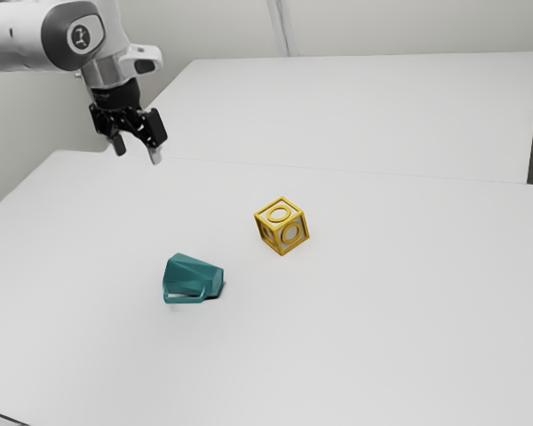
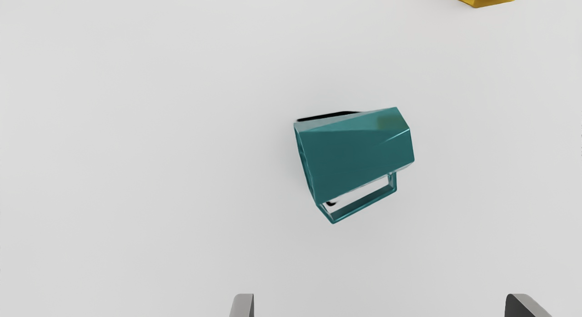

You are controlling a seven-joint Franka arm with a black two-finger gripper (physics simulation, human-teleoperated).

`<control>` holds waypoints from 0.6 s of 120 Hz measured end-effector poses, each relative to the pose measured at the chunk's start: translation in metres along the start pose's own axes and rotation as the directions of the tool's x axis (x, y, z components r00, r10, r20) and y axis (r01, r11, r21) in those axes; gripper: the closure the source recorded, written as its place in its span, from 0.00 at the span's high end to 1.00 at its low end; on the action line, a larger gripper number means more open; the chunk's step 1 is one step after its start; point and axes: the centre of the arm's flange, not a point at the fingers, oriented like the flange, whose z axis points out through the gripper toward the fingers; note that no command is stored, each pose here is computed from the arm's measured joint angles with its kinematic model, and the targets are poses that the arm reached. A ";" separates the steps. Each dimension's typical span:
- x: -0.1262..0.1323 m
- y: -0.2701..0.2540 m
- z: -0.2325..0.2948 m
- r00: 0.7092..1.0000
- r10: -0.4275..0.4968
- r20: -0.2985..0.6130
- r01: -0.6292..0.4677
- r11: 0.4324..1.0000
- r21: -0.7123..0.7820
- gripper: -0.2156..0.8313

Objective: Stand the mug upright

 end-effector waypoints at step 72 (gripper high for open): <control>-0.133 -0.116 0.132 0.905 -0.382 -0.187 0.282 0.868 -0.409 0.79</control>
